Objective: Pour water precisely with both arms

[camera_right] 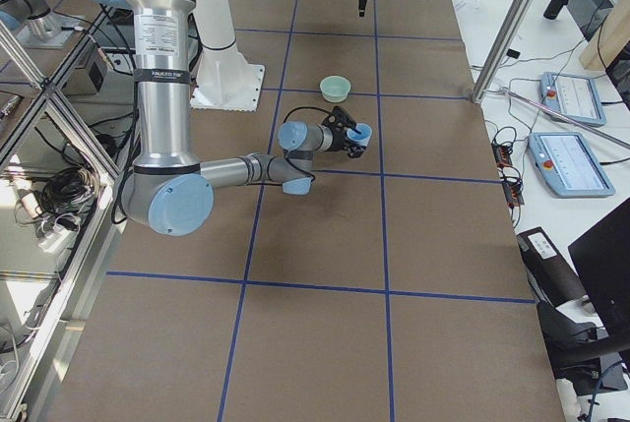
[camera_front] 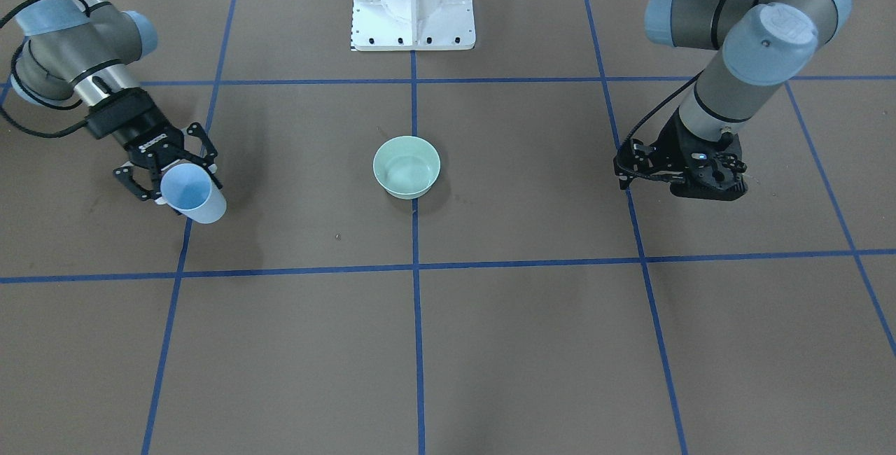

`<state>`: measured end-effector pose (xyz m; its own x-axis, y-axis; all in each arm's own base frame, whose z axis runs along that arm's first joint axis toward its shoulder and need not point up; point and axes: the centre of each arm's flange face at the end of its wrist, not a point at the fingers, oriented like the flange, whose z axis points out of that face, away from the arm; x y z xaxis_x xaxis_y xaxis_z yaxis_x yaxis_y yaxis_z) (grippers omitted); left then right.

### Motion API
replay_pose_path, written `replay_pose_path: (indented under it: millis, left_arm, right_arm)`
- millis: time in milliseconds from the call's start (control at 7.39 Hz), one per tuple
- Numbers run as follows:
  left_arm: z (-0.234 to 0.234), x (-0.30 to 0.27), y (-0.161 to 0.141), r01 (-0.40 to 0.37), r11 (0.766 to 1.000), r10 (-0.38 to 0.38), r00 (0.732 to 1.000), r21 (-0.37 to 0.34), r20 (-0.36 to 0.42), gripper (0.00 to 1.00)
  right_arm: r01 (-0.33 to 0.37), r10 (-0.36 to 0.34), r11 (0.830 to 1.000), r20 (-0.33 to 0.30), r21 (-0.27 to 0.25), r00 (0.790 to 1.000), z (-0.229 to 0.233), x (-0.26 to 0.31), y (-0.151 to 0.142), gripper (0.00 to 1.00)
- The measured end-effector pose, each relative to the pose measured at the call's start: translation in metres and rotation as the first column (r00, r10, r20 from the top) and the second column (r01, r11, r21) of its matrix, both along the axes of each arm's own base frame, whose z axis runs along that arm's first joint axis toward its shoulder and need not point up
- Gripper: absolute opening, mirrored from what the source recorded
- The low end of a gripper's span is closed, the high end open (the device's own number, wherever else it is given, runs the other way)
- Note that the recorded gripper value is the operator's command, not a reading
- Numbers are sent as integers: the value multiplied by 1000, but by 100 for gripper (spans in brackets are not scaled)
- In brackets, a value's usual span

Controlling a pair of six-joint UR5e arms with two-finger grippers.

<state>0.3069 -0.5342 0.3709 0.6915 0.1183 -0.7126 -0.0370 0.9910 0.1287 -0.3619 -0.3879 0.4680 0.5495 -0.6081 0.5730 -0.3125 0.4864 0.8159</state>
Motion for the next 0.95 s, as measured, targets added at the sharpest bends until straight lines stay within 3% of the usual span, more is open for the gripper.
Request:
replay_pose_path:
  millis: [406, 948]
  left_arm:
    - [34, -21, -23, -17, 999, 18, 1000, -28, 15, 99]
    - [52, -27, -37, -23, 999, 25, 999, -48, 27, 99]
  right_arm:
    - [36, -36, 999, -27, 13, 999, -90, -87, 63, 10]
    - [83, -79, 996, -176, 14, 981, -159, -141, 92, 10]
